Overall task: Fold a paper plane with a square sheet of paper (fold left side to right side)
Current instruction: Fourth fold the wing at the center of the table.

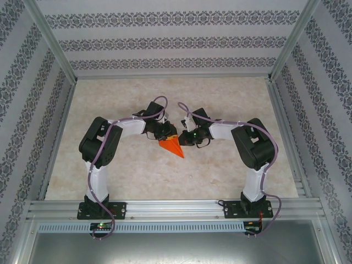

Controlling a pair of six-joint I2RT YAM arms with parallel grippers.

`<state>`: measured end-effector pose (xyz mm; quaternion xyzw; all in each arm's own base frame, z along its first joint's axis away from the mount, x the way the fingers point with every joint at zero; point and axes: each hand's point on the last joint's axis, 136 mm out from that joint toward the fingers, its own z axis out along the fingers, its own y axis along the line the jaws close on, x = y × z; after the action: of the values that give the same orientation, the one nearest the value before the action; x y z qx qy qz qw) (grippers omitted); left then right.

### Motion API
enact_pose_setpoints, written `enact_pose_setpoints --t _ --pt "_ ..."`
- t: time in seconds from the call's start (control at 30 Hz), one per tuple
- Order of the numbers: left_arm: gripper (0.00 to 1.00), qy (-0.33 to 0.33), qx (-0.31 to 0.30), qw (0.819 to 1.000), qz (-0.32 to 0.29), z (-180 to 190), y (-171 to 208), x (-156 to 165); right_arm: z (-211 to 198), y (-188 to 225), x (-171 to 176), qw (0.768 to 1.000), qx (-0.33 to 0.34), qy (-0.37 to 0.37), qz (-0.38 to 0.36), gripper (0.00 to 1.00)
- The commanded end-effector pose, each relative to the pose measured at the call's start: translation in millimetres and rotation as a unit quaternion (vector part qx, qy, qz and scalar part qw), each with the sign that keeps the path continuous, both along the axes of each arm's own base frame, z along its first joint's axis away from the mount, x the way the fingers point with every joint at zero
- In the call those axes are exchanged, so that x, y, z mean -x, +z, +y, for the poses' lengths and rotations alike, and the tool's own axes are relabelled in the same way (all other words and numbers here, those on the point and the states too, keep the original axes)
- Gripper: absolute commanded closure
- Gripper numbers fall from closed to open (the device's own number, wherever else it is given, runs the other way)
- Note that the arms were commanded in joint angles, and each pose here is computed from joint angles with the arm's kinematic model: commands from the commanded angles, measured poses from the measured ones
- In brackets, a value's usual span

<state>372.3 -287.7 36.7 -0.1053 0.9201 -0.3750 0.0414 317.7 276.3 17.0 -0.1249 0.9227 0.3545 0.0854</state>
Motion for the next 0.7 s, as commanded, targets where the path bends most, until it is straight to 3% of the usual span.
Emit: enact_pose_setpoints --t 0.0,0.37,0.53,0.67 --pt "0.77 -0.003 -0.004 1.0 -0.004 -2 -2 1 -11 -26 15 0.998 0.051 0.007 0.028 0.98" --pt "0.78 0.005 -0.038 0.999 0.015 13 -31 15 -9 -23 15 0.998 0.051 0.01 0.027 0.98" --pt "0.78 0.006 -0.053 0.998 0.023 19 -41 20 -5 -9 9 0.999 0.033 0.007 0.019 0.9" --pt "0.78 0.007 -0.056 0.998 0.028 22 -46 25 -9 22 -4 1.0 0.013 -0.012 -0.006 0.78"
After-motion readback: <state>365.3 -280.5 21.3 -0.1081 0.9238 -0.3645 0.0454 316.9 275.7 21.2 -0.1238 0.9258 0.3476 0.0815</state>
